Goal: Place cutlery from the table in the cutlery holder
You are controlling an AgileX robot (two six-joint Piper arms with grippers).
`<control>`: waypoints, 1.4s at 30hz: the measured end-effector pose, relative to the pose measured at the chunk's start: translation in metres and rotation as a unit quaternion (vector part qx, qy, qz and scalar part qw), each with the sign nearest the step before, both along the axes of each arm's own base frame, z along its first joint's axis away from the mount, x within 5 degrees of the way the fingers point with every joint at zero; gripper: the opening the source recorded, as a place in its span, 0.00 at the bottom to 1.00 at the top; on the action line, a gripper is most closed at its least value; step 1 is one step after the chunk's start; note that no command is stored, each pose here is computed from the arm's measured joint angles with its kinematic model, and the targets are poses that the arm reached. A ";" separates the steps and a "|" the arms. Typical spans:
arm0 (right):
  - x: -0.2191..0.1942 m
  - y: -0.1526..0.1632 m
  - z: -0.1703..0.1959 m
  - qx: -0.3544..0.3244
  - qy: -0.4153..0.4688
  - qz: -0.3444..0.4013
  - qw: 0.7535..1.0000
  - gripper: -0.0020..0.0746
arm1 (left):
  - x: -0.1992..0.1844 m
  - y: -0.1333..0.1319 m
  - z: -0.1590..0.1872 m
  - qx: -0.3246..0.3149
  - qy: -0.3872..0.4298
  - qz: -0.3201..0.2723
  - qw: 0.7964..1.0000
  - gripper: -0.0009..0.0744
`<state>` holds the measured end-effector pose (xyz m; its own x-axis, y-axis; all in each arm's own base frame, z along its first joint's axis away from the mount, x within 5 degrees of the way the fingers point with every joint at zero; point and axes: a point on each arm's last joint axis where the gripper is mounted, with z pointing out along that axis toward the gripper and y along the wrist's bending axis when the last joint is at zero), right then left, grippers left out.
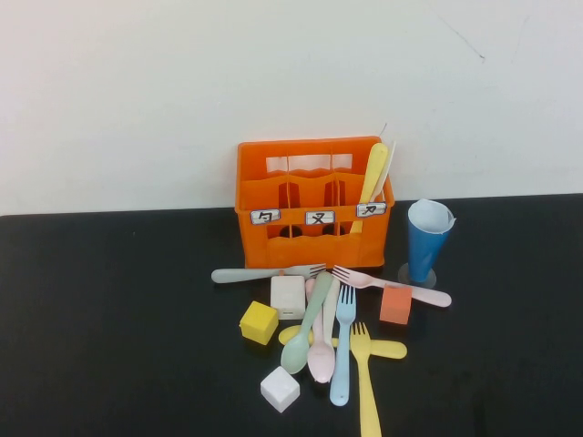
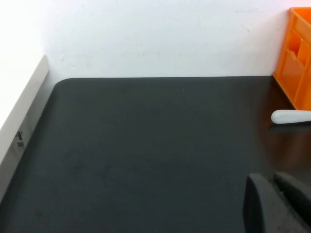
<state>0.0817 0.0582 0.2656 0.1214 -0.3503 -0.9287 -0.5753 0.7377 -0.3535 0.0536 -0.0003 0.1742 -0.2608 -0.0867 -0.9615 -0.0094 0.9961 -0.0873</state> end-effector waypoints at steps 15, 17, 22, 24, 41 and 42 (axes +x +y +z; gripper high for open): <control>-0.016 -0.049 -0.075 0.004 0.033 -0.247 0.968 0.02 | 0.000 0.000 0.000 0.001 0.000 0.000 1.000 0.01; -0.020 -0.055 -0.081 0.014 0.039 -0.284 0.958 0.02 | 0.000 0.000 0.000 0.001 0.000 0.000 1.000 0.01; -0.028 -0.061 -0.093 0.019 0.096 -0.338 0.936 0.02 | 0.000 0.000 0.000 0.001 0.000 0.000 1.000 0.01; -0.030 -0.061 -0.096 0.024 0.116 -0.343 0.932 0.02 | 0.000 0.000 0.000 0.001 0.000 0.000 1.000 0.01; -0.030 -0.063 -0.097 -0.025 0.106 -0.342 0.933 0.02 | 0.000 0.000 0.000 0.001 0.000 0.000 1.000 0.01; -0.030 -0.063 -0.096 -0.026 0.105 -0.342 0.933 0.02 | 0.000 0.000 0.000 0.001 0.000 0.000 1.000 0.01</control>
<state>0.0515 -0.0046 0.1693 -0.3295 -0.3244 -0.8867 -0.0361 0.9428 -0.3315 0.0536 -0.0003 0.1742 -0.2609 -0.0844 -0.9617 -0.0088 0.9963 -0.0851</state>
